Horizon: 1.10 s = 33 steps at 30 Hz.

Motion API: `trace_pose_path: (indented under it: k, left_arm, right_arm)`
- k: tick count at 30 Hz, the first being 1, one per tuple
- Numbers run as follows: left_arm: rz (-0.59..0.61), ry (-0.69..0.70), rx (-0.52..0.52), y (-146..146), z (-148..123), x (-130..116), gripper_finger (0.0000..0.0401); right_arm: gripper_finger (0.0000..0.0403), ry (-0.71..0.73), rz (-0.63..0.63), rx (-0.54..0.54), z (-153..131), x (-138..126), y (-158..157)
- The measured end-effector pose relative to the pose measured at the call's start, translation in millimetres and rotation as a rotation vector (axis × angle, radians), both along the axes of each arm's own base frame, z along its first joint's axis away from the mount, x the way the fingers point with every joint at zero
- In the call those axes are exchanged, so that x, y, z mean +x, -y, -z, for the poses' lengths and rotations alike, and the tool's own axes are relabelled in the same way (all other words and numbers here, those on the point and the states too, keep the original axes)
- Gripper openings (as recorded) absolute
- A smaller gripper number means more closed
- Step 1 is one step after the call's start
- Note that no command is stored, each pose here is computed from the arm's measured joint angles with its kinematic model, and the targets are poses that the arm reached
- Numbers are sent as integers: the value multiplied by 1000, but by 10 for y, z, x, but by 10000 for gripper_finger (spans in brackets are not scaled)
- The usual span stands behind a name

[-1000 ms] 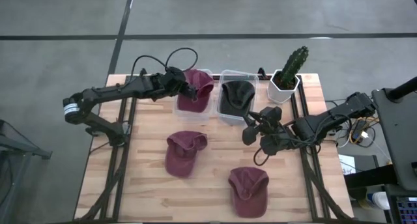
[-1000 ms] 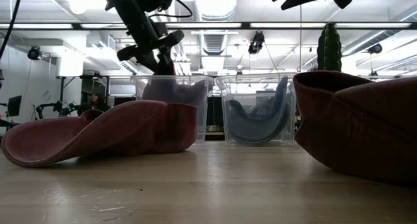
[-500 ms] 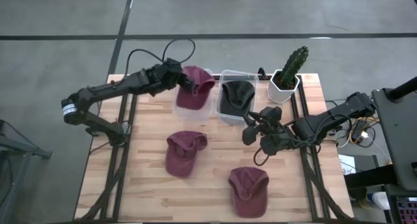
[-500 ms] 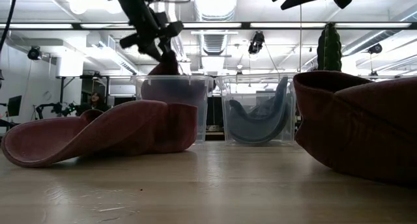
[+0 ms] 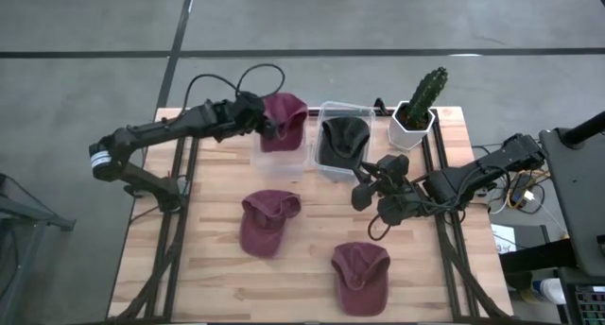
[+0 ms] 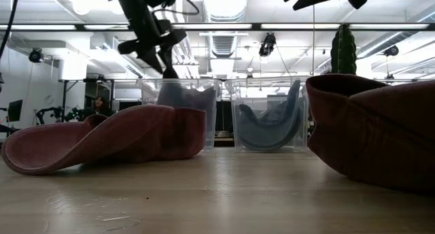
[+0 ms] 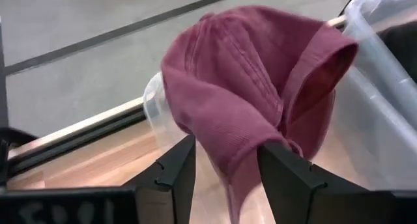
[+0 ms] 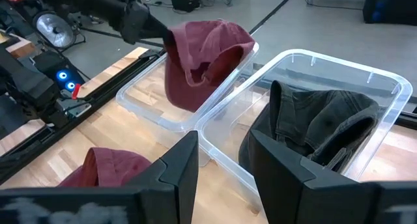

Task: Pick & Place hat
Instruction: Put the right red cap into the left transparent bin

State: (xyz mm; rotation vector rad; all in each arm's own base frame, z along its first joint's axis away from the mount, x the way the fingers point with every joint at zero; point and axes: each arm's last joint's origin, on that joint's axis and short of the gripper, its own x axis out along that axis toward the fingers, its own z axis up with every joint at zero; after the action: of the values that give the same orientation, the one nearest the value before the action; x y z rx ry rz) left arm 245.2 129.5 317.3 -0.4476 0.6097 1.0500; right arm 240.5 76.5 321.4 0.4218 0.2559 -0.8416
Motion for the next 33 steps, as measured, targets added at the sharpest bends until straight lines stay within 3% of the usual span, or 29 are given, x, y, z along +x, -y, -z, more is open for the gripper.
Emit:
trace_pose_path:
  k: [13, 21, 24, 33]
  left_arm:
    - [26, -18, 1, 3, -5, 0, 156]
    - [119, 122, 257, -112, -340, 158, 156]
    - [142, 85, 316, -195, -346, 174, 156]
    - [131, -1, 342, -434, -300, 80, 156]
  right_arm:
    - [126, 6, 4, 4, 0, 0, 0]
    - [128, 6, 4, 4, 0, 1, 0]
    - [125, 5, 4, 4, 2, 2, -1]
    - [123, 3, 3, 2, 3, 3, -1]
